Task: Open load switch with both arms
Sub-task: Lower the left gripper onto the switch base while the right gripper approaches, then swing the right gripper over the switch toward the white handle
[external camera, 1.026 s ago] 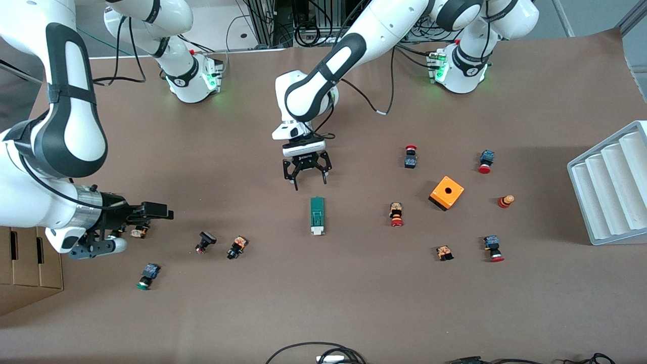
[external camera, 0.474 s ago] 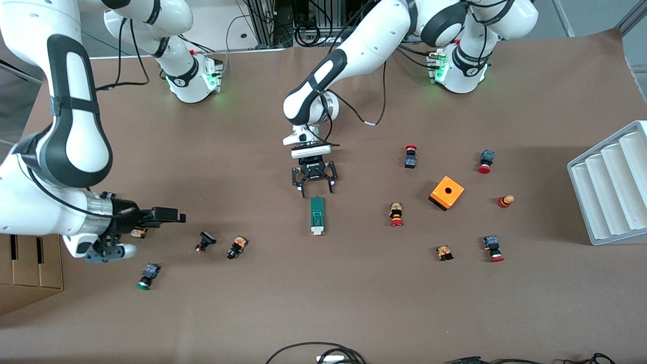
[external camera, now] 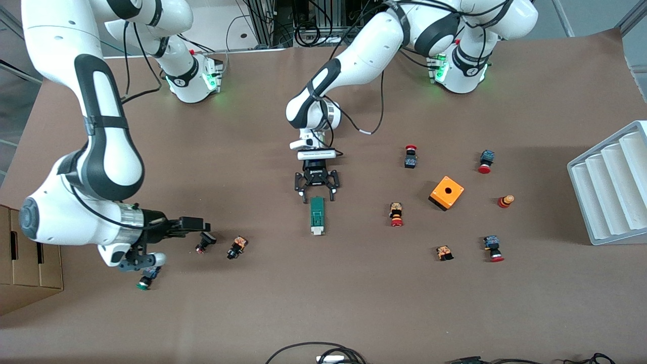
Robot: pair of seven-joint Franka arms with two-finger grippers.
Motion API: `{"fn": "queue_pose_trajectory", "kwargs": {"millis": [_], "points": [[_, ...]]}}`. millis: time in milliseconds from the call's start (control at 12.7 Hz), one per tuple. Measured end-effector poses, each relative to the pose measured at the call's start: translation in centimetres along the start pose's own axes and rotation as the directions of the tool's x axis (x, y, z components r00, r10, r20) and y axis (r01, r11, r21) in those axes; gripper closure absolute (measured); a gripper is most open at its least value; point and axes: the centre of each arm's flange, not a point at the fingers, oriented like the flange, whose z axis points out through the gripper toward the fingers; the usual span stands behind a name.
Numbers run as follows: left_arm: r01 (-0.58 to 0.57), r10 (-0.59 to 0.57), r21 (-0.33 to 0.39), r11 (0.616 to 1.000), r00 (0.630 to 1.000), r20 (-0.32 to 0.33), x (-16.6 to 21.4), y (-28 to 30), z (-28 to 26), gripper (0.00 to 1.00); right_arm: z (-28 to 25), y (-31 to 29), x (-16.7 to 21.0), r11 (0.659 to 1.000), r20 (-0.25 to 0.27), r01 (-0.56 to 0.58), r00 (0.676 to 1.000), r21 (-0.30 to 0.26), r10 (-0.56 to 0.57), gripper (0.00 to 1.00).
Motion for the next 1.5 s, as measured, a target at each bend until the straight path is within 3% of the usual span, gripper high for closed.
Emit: {"fn": "queue_pose_trajectory", "kwargs": {"millis": [158,316,553,868,1184,1500], "points": [[-0.003,0.003,0.000,1.000,1.000,-0.005,-0.1,0.1,0.0,0.00,1.7,-0.2,0.4,0.997,0.007,-0.030,1.000,0.066,0.029,0.00],[-0.045,0.045,0.004,0.999,0.999,-0.010,-0.3,-0.1,0.1,0.00,3.2,-0.3,0.8,0.994,0.008,-0.046,0.999,0.098,0.045,0.00],[-0.145,0.145,0.029,0.989,0.989,-0.004,-0.5,-0.1,0.4,0.00,4.9,-0.9,1.0,0.992,0.011,-0.049,0.999,0.113,0.048,0.00],[-0.151,0.151,0.042,0.988,0.989,-0.007,-0.5,0.4,0.7,0.00,7.8,-2.8,1.4,0.994,-0.004,-0.028,1.000,0.105,0.029,0.00],[-0.150,0.151,0.042,0.988,0.989,-0.008,-0.5,0.4,0.7,0.00,9.2,-4.1,1.3,0.986,0.006,-0.044,0.999,0.161,0.044,0.00],[-0.148,0.148,0.042,0.988,0.989,-0.009,-0.5,0.4,0.7,0.00,10.3,-5.2,1.5,0.988,-0.009,-0.030,0.999,0.154,0.032,0.00]]}}
